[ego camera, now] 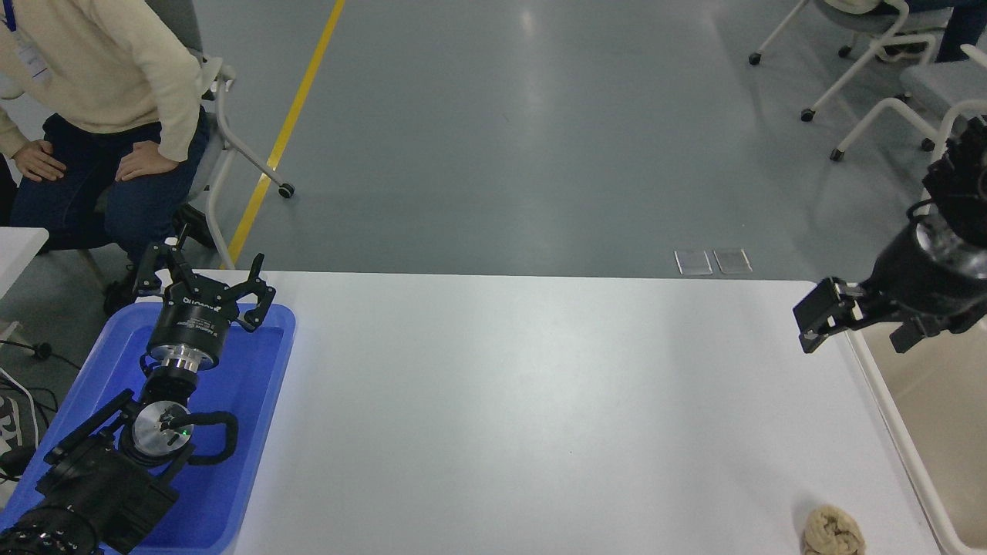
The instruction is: Pick up foil plate and place in dustbin
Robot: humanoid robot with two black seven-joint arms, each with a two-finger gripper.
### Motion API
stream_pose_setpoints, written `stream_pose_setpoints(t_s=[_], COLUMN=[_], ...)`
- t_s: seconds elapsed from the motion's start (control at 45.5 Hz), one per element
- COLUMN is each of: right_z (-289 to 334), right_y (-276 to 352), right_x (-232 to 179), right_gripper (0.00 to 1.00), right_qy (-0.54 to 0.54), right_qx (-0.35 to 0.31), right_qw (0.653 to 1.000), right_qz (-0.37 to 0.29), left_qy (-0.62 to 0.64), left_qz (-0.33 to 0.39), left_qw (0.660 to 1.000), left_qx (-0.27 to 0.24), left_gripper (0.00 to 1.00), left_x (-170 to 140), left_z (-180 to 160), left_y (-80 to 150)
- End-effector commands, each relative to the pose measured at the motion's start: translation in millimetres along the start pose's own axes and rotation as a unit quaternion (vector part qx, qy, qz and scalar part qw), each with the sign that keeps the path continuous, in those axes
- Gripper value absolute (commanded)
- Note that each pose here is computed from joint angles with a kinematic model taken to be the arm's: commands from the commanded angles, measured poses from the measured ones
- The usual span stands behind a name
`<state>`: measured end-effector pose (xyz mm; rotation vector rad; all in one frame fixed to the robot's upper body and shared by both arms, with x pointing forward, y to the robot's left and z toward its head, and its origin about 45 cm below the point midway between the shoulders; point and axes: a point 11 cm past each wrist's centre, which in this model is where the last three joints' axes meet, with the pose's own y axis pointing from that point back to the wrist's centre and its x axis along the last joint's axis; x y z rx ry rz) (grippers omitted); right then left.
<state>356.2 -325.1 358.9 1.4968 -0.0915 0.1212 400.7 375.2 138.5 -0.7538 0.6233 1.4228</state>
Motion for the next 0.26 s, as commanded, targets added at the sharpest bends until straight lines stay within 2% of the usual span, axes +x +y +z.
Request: stream_pose_setpoints(t_s=[0.0,0.242], right_z=[-18.4,-18.0], right_y=[24.5,23.3], right_x=[11.0,11.4], right_gripper=[1.0,1.0], right_qy=[0.016,0.025], right_qx=[-0.002,-0.019], right_qw=[1.0,0.999], right_qz=[0.024,0.02], left_qy=[0.0,0.0], left_qz=[0.0,0.0], left_qw=[1.0,1.0], left_qx=[0.0,0.0], left_gripper=[1.0,1.0], left_x=[0.0,0.0], left_z=[-0.1,-0.1], left_y=[0.0,0.0])
